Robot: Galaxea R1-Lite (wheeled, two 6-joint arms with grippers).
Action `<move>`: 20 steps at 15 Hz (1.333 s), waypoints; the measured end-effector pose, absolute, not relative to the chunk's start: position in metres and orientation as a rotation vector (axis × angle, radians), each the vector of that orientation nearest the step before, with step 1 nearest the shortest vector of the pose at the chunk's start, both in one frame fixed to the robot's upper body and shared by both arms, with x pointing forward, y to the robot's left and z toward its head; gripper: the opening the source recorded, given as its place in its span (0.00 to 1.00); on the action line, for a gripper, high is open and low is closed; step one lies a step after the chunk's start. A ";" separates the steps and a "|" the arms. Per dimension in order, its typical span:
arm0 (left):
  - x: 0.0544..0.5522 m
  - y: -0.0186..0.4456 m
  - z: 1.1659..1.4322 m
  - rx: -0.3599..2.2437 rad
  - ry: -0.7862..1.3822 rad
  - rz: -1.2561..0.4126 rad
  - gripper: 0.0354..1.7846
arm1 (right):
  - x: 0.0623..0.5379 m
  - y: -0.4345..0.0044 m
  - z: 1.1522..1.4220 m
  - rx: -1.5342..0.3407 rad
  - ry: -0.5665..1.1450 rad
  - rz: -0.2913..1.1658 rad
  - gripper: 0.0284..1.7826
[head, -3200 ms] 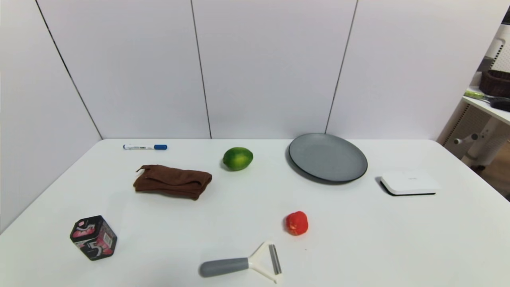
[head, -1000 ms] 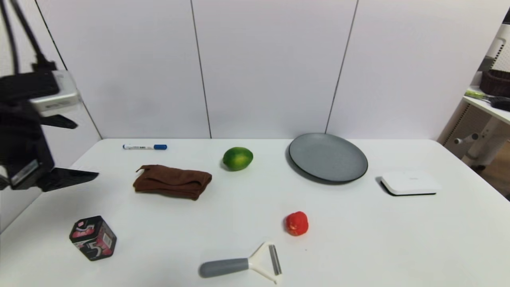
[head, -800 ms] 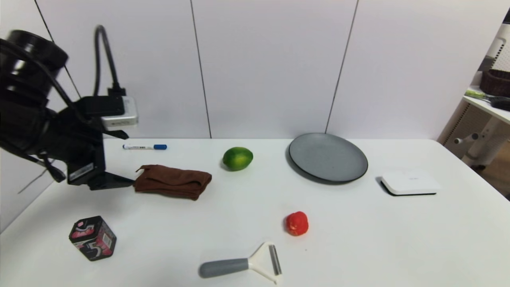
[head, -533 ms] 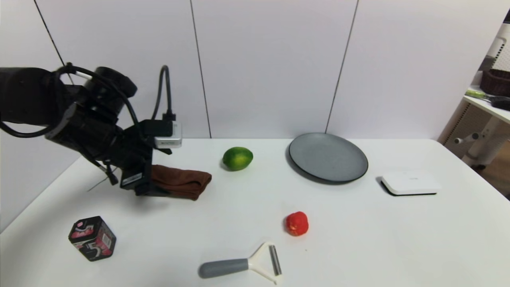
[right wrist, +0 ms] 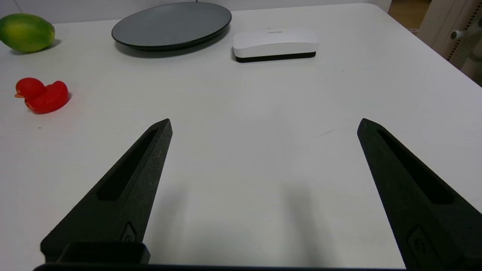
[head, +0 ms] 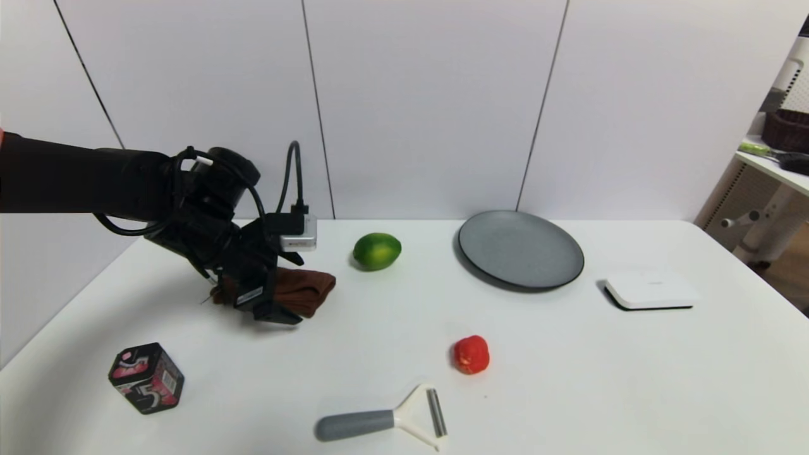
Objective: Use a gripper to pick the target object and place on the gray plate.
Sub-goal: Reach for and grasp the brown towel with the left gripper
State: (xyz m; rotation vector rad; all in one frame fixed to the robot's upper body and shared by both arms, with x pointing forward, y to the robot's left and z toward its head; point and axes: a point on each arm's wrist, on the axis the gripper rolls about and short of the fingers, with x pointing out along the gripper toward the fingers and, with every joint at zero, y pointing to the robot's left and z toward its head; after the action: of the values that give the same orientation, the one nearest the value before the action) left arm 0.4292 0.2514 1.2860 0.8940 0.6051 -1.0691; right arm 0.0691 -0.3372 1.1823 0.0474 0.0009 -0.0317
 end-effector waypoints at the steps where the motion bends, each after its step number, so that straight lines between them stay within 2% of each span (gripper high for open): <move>1: 0.432 0.253 1.282 0.881 0.612 -1.076 0.94 | 0.069 -0.337 1.182 0.048 0.001 -0.032 0.95; 10: 0.451 0.261 1.260 0.825 0.605 -1.079 0.94 | 0.069 -0.337 1.182 0.048 0.001 -0.032 0.95; 20: 0.454 0.261 1.252 0.795 0.611 -1.108 0.94 | 0.069 -0.337 1.182 0.048 0.001 -0.031 0.95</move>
State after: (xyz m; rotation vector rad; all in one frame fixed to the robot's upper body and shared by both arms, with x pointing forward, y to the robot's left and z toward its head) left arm 0.4543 0.2608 1.2517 0.7951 0.6110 -1.1080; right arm 0.0691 -0.3372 1.1823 0.0478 0.0012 -0.0313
